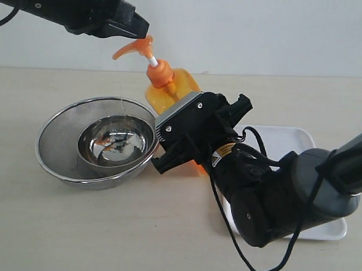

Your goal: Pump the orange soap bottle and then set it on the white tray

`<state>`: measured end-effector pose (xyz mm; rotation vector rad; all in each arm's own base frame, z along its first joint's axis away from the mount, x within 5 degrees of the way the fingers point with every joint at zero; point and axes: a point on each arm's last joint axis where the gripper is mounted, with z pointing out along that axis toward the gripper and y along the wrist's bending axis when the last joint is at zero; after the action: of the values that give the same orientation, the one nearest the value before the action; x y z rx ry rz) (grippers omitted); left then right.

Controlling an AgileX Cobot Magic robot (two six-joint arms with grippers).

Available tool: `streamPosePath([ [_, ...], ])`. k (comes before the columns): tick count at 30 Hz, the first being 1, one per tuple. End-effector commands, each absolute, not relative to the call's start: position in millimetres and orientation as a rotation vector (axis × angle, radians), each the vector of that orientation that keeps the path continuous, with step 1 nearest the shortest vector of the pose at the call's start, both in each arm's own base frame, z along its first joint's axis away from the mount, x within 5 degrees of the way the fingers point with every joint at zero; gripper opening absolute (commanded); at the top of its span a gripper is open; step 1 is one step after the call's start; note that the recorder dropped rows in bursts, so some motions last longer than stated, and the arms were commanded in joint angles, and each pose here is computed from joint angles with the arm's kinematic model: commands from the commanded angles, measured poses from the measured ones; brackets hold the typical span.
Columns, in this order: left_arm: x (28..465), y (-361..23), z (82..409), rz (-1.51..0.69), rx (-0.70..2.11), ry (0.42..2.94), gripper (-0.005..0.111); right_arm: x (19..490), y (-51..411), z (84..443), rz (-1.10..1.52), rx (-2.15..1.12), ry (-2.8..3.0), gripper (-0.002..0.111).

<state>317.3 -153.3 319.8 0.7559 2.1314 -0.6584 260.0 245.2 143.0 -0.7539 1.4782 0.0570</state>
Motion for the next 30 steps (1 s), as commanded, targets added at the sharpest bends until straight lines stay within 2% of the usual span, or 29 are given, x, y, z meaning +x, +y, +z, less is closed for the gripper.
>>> streamPosePath([
  [1,315.1,-155.2,282.4,-0.627,0.898,2.263,0.005,255.6,252.7,150.9,0.118,-0.781,1.421,0.001],
  [11,295.4,-142.7,335.5,-0.546,0.848,2.076,0.005,255.7,252.6,150.8,0.121,-0.778,1.422,0.001],
  [18,279.6,-120.6,369.3,-0.492,0.778,1.981,0.005,255.7,252.5,150.8,0.122,-0.775,1.425,0.001],
  [23,274.2,-118.5,373.0,-0.507,0.788,1.983,0.005,255.8,252.4,150.8,0.121,-0.773,1.426,0.001],
  [30,281.6,-128.2,355.3,-0.608,0.832,2.041,0.005,255.8,252.4,150.8,0.121,-0.773,1.426,0.001],
])
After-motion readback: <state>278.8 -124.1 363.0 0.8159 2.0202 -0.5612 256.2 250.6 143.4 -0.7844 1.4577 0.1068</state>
